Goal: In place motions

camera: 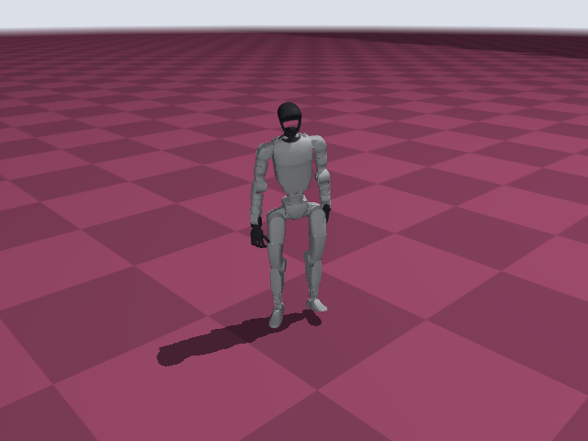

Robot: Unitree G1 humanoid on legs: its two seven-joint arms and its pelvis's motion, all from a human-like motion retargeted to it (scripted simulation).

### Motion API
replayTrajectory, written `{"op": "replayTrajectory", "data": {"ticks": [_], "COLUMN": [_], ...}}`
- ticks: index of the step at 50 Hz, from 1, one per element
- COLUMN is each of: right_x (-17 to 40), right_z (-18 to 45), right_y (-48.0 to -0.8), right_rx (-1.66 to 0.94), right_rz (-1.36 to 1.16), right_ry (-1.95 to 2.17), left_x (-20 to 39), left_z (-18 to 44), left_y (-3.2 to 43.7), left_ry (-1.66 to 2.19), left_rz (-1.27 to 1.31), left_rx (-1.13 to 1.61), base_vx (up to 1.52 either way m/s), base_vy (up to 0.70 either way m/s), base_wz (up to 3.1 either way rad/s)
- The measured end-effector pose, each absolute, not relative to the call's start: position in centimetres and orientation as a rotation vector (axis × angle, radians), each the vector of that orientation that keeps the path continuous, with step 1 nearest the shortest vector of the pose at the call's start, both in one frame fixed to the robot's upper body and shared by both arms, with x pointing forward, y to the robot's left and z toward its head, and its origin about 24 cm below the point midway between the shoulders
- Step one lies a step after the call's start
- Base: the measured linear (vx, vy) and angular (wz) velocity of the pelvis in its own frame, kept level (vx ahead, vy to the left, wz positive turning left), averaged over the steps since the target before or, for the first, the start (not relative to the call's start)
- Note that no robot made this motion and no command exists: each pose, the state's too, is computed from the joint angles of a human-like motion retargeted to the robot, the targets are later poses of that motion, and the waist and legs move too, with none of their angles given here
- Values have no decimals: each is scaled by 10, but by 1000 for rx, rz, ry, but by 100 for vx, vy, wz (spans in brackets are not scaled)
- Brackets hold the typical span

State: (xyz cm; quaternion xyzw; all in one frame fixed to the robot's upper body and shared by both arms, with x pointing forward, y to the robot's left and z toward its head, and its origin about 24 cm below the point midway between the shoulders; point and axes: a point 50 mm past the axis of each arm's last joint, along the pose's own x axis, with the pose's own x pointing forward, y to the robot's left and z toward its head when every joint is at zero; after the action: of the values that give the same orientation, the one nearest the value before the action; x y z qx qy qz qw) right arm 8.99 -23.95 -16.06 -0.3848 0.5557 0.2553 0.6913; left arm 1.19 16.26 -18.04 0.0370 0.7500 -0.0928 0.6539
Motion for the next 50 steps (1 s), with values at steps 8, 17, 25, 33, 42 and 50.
{"op": "replayTrajectory", "data": {"ticks": [8, 17, 25, 33, 42, 50], "right_x": [-1, -21, 29, 79, 98, 31], "right_z": [-168, -169, -169, -163, -168, -177], "right_y": [-244, -234, -240, -241, -202, -203], "right_rx": [-462, -340, -525, -784, -670, -613], "right_rz": [216, 37, 341, 518, 582, 630], "right_ry": [1695, 1728, 1626, 1527, 1376, 1562], "left_x": [-23, -4, 19, -17, -78, -102], "left_z": [-175, -180, -181, -180, -168, -158], "left_y": [168, 161, 154, 141, 138, 133], "left_ry": [1883, 1738, 1641, 1754, 1980, 2071], "left_rz": [-49, 37, -21, -86, -60, 30], "left_rx": [-87, -290, -308, -284, -384, -581], "base_vx": [24, 28, 19, 26, 41, 56], "base_vy": [-20, -20, -6, 18, 34, 56], "base_wz": [7, -5, -37, -72, -36, 3]}}
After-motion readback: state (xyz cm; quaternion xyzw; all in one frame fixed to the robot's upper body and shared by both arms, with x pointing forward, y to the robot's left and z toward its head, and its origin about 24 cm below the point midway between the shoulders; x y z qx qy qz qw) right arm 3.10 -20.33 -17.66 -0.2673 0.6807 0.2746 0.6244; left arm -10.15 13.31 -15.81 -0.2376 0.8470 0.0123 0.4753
